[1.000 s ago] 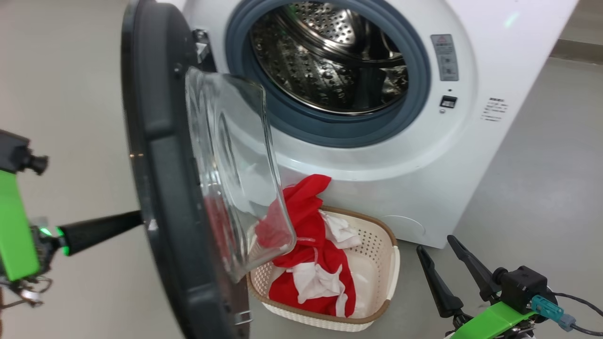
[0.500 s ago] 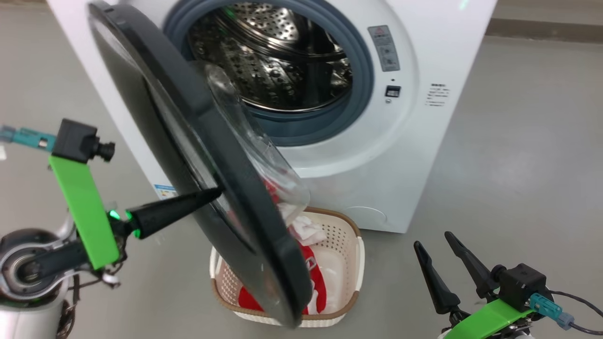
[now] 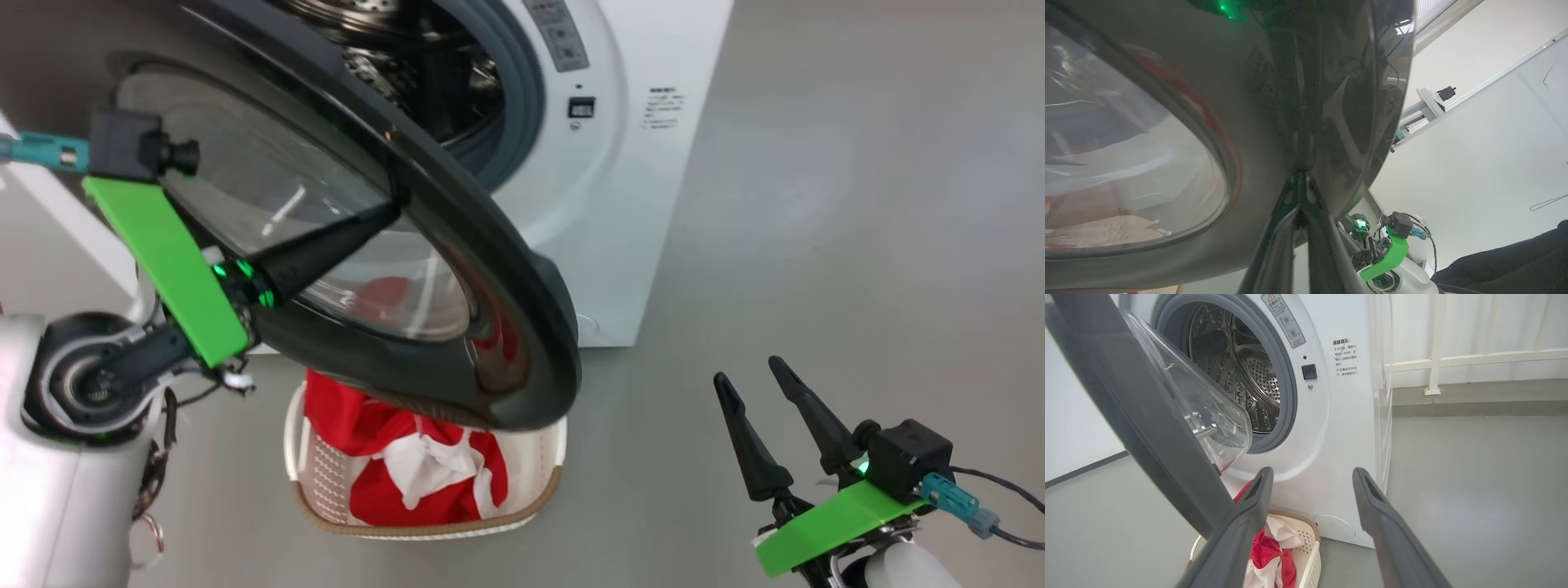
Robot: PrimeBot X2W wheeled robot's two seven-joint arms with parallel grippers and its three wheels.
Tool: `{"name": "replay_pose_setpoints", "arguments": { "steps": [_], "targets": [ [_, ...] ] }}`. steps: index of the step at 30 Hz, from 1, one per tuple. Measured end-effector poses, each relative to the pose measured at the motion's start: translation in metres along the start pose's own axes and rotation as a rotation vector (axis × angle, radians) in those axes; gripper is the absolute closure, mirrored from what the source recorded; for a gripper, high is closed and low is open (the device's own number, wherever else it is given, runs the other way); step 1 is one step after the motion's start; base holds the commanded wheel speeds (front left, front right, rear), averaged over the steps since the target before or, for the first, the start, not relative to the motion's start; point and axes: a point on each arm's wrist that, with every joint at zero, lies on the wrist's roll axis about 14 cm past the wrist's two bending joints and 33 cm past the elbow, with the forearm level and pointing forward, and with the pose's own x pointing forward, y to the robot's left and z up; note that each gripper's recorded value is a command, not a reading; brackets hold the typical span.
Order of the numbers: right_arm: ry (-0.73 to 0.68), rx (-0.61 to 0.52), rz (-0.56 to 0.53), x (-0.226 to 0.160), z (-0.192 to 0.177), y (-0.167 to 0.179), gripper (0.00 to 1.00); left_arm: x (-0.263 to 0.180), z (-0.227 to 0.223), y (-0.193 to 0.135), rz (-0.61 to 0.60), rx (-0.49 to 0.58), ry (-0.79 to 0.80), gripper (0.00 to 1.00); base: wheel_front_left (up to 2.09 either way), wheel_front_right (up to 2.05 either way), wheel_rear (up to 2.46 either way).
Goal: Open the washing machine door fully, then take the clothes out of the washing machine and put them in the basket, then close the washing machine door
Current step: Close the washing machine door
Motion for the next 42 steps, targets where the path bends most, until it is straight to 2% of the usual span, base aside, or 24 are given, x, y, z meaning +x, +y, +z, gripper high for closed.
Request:
{"name": "replay_pose_setpoints", "arguments": {
  "steps": [10, 18, 24, 33, 35, 36, 40, 41, 42],
  "targets": [
    [-0.012, -0.005, -0.100, -0.003, 0.004, -0.033, 0.00, 0.053, 0.029, 0.028, 0.014, -0.021, -0.110, 1.00, 0.00, 0.00, 0.00],
    [-0.002, 0.000, -0.173, -0.015, 0.000, -0.053, 0.00, 0.074, 0.037, 0.057, 0.065, -0.023, -0.153, 1.00, 0.00, 0.00, 0.00],
    [-0.009, 0.003, -0.191, -0.015, 0.001, -0.058, 0.00, 0.079, 0.031, 0.057, 0.056, -0.037, -0.137, 1.00, 0.00, 0.00, 0.00],
    [-0.019, 0.001, -0.163, -0.010, 0.005, -0.050, 0.00, 0.064, 0.024, 0.052, 0.049, -0.050, -0.152, 1.00, 0.00, 0.00, 0.00],
    [-0.025, 0.000, -0.153, -0.009, 0.007, -0.047, 0.00, 0.056, 0.019, 0.055, 0.059, -0.061, -0.159, 0.85, 0.00, 0.00, 0.00],
    [-0.027, -0.002, -0.149, -0.009, 0.008, -0.046, 0.00, 0.052, 0.016, 0.056, 0.067, -0.060, -0.162, 0.85, 0.00, 0.00, 0.00],
    [-0.035, -0.013, -0.128, -0.009, 0.012, -0.041, 0.00, 0.035, -0.003, 0.063, 0.099, -0.086, -0.156, 0.51, 0.00, 0.00, 0.00],
    [-0.036, -0.014, -0.123, -0.009, 0.013, -0.040, 0.00, 0.030, -0.008, 0.065, 0.107, -0.092, -0.158, 0.24, 0.00, 0.00, 0.00],
    [-0.037, -0.015, -0.118, -0.009, 0.013, -0.038, 0.00, 0.026, -0.011, 0.067, 0.116, -0.101, -0.169, 0.12, 0.00, 0.00, 0.00]
  ]
}}
